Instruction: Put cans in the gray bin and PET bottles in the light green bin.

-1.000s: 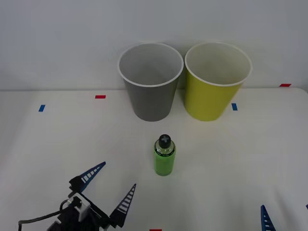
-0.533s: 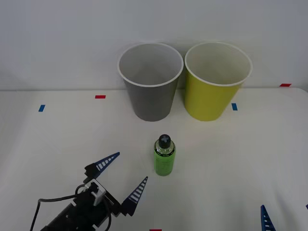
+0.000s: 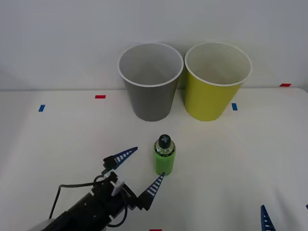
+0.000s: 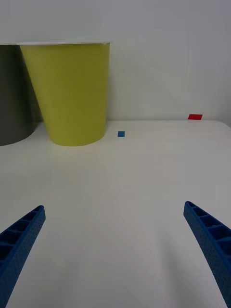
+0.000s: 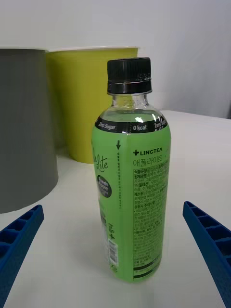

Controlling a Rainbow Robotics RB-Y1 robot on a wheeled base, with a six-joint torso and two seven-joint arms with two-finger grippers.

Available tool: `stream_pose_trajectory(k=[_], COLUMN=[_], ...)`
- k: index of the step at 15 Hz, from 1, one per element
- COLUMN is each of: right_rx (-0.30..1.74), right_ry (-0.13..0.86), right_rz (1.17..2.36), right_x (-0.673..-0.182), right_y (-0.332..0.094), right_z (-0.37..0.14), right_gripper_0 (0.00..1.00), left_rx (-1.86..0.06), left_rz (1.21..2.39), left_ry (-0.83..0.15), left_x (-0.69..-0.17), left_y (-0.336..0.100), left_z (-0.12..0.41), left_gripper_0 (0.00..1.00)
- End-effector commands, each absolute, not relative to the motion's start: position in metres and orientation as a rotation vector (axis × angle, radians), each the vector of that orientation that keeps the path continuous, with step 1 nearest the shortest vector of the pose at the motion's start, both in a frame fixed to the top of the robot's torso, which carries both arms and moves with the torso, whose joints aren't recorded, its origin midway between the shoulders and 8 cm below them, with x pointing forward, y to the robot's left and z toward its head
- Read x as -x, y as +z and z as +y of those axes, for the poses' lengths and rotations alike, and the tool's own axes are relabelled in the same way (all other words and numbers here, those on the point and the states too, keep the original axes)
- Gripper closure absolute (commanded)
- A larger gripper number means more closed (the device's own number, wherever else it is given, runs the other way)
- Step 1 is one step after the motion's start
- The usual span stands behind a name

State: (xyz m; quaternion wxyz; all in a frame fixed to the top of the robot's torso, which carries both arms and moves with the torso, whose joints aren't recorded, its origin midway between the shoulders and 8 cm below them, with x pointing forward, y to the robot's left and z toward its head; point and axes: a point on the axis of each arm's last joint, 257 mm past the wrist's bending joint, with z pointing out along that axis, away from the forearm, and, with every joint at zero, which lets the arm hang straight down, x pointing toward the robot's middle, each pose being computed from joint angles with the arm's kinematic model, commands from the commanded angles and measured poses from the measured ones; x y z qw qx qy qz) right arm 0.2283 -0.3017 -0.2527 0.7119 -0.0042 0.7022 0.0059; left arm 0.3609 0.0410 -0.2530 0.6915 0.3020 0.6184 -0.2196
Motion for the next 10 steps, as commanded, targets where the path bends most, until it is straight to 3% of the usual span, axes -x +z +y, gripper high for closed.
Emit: stream_pose_trajectory(k=[1, 10], right_rx=[0.009, 0.009], right_ry=[0.013, 0.013], right_rz=[1.557, 1.557], right_x=[-0.228, -0.228], right_y=[-0.253, -0.253], right_z=[-0.302, -0.302], right_gripper_0=[0.00, 0.00], left_rx=[-0.690, -0.740], left_rz=[1.384, 1.385], left_ry=[-0.521, -0.544], left_x=[-0.360, -0.385], left_y=[-0.252, -0.240], left_z=[0.022, -0.009], left_gripper_0=[0.00, 0.00])
